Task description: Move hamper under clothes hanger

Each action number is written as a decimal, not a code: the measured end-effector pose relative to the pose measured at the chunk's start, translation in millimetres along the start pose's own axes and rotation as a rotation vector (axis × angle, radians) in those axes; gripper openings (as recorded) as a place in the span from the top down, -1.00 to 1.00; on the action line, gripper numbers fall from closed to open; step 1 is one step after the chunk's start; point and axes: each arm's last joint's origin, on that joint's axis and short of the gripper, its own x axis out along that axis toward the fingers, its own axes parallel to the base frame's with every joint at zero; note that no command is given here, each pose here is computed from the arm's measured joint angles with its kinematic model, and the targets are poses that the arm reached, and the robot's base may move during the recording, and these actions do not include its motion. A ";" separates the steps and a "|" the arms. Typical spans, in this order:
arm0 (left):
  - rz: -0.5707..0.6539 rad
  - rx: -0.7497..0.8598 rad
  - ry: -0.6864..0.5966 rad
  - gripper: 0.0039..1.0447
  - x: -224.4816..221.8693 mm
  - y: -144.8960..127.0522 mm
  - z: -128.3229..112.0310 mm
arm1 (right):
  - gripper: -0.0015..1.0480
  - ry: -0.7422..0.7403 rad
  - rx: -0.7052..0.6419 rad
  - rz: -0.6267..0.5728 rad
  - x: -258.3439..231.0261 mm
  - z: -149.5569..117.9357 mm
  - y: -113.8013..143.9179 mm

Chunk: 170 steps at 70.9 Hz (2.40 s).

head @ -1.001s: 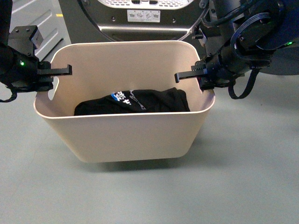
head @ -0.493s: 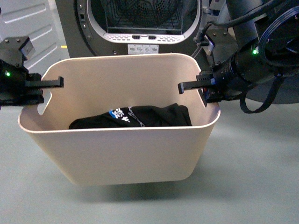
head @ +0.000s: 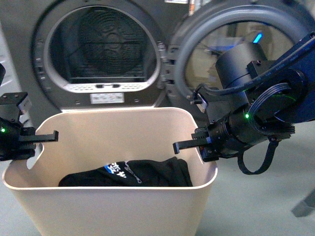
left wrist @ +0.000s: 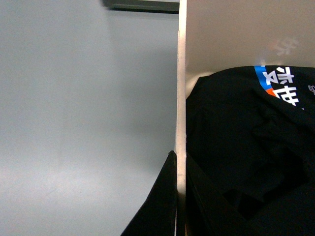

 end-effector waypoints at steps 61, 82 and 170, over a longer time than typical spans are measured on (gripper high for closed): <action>-0.031 0.017 0.000 0.93 -0.7 -10.6 -0.5 | 0.94 0.002 0.017 -0.037 0.2 -0.4 -13.5; -0.032 0.019 0.000 0.93 -0.7 -11.6 -0.5 | 0.94 0.003 0.019 -0.039 0.3 -0.6 -14.5; -0.036 0.020 0.000 0.93 -0.8 -12.3 -0.5 | 0.94 0.003 0.021 -0.043 0.1 -0.6 -15.5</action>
